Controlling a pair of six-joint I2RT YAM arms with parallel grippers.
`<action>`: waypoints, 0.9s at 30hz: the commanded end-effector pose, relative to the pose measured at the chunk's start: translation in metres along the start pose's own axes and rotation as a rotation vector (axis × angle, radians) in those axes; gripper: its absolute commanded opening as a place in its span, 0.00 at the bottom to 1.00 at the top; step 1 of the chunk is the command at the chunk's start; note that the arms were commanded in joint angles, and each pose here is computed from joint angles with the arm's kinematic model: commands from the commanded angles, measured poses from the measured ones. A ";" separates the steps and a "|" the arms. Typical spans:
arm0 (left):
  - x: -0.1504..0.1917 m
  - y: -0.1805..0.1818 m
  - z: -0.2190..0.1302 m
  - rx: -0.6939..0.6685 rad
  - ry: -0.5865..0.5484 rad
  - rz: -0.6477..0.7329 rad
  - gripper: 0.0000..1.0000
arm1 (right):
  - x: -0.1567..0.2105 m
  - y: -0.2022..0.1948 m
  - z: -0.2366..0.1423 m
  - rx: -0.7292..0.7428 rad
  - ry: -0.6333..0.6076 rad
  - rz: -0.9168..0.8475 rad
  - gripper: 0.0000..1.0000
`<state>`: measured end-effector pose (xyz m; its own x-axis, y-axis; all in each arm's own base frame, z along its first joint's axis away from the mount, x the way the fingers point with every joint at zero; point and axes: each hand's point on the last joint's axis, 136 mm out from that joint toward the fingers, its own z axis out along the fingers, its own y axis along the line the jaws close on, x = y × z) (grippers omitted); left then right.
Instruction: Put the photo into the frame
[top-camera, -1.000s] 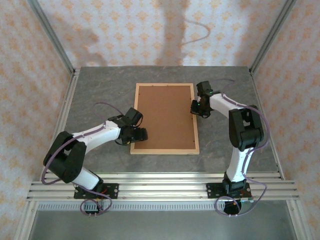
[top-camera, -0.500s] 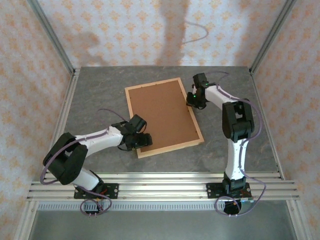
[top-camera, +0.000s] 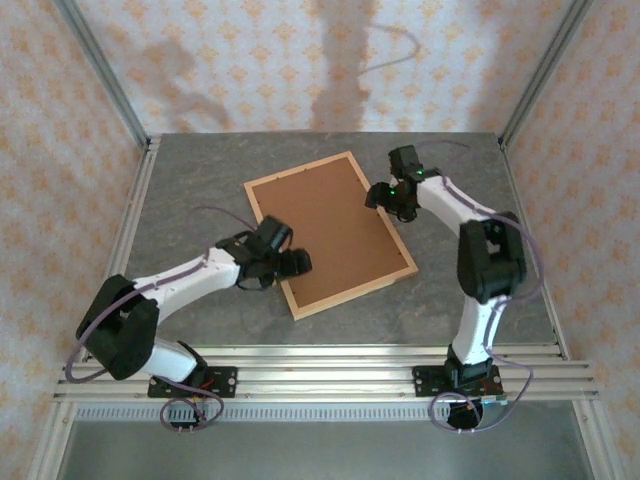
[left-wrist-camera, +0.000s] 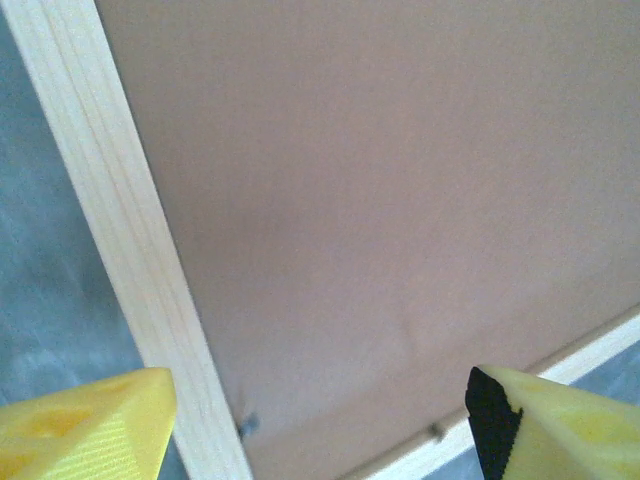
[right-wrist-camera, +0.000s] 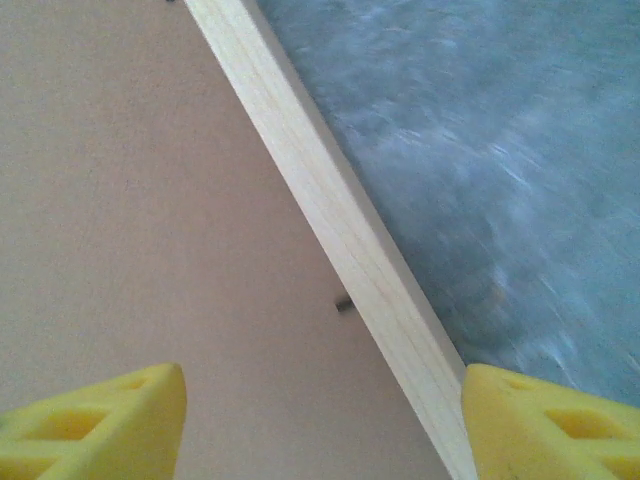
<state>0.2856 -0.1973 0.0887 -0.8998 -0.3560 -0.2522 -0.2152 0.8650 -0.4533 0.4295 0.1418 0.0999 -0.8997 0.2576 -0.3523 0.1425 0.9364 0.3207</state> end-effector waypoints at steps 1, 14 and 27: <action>-0.069 -0.004 -0.023 0.006 -0.203 0.041 0.80 | 0.018 -0.021 -0.033 0.062 -0.063 0.081 0.72; -0.231 -0.010 0.006 -0.076 -0.311 0.134 0.80 | 0.151 -0.051 -0.056 0.111 -0.089 0.364 0.72; -0.203 0.014 0.041 -0.083 -0.224 0.063 0.80 | 0.158 -0.039 -0.019 0.073 -0.118 0.525 0.68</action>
<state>0.4905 -0.1276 0.0918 -0.8132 -0.3492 -0.4655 -0.1966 0.9178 -0.3450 0.2646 0.1407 0.0526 -0.7002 0.6700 -0.2467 0.5590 0.7294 0.3944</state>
